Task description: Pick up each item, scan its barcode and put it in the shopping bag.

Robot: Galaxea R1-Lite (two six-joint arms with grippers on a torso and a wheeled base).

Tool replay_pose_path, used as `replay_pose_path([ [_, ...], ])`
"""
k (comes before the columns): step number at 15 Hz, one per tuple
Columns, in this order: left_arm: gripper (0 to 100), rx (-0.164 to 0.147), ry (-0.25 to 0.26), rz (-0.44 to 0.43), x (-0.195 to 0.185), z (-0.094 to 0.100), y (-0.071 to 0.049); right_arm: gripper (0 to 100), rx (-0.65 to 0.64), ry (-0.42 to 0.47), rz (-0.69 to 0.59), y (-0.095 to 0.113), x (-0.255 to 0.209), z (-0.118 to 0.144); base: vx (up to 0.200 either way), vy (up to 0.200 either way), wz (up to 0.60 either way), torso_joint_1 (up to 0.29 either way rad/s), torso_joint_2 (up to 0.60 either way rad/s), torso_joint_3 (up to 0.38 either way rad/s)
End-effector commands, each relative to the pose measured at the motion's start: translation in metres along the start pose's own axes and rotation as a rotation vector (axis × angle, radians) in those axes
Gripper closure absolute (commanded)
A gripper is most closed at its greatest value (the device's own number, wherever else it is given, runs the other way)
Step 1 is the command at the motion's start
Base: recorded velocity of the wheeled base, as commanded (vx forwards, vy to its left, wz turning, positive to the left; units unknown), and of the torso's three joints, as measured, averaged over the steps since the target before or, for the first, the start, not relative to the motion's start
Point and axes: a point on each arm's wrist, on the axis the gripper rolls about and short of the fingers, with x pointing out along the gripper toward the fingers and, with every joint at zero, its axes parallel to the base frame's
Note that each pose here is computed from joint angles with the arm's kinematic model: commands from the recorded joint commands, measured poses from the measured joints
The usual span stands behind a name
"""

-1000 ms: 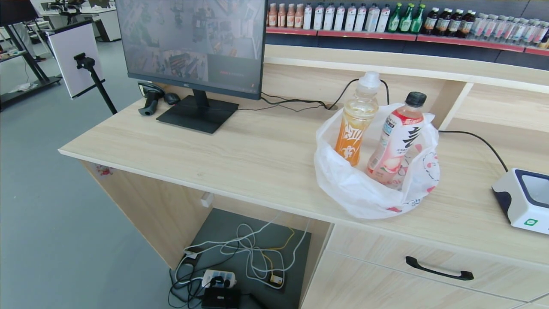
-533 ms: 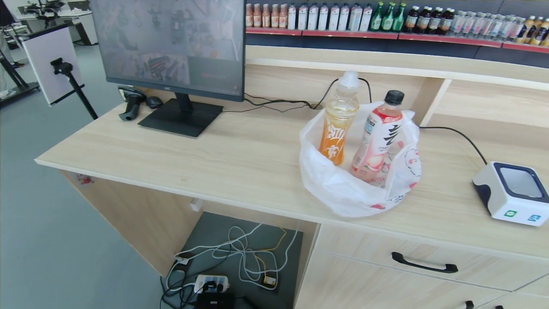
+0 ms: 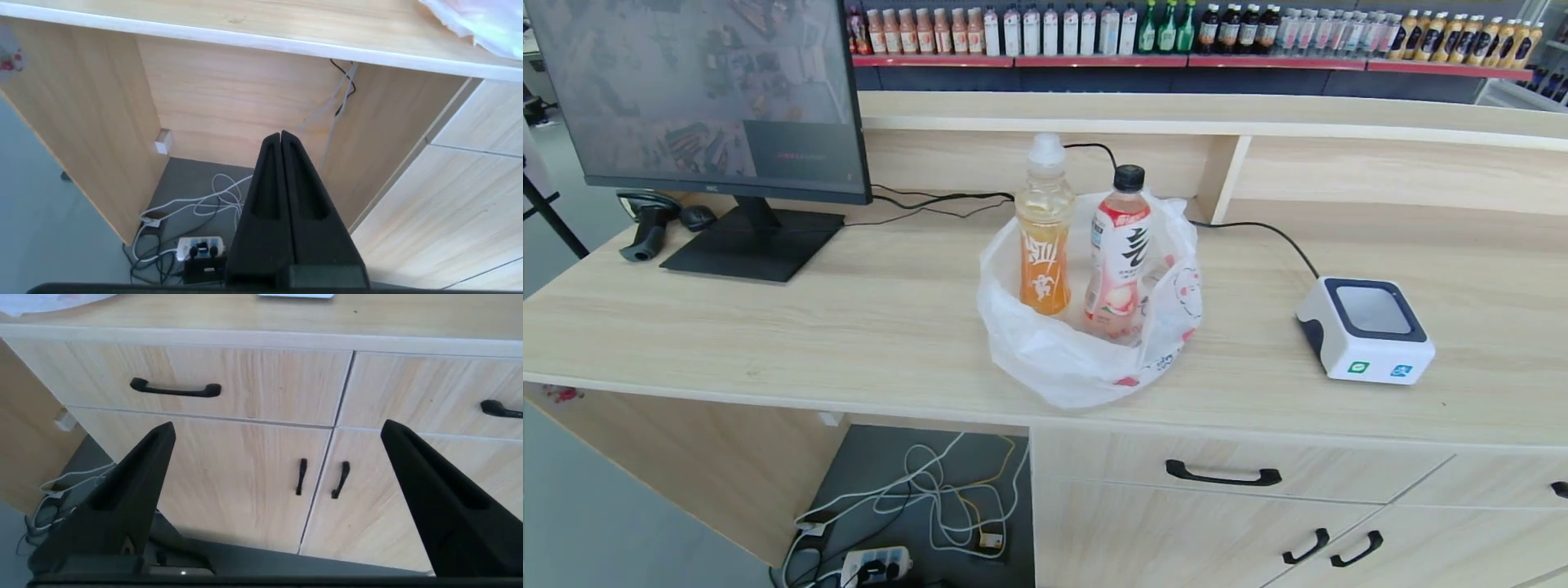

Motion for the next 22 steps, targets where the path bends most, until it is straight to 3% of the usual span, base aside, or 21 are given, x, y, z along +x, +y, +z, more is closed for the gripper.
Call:
replay_pose_path([
  [1, 100, -0.002, 0.0, 0.0, 0.0, 0.0, 0.0, 0, -0.001, 0.002, 0.0, 0.0, 0.0001, 0.0001, 0.0, -0.2, 0.0, 0.007, 0.01, 0.002],
  [17, 100, -0.003, 0.002, 0.0, 0.0, -0.0002, 0.0, 0, 0.002, 0.002, 0.0, 0.0, 0.0001, 0.0001, 0.0, -0.2, 0.0, 0.002, 0.0, 0.003],
  [22, 100, -0.003, 0.0, 0.0, 0.0, 0.0, 0.0, 0, 0.002, 0.002, 0.0, 0.0, 0.0001, 0.0001, -0.04, 0.0, 0.0, 0.0, 0.0, 0.0],
])
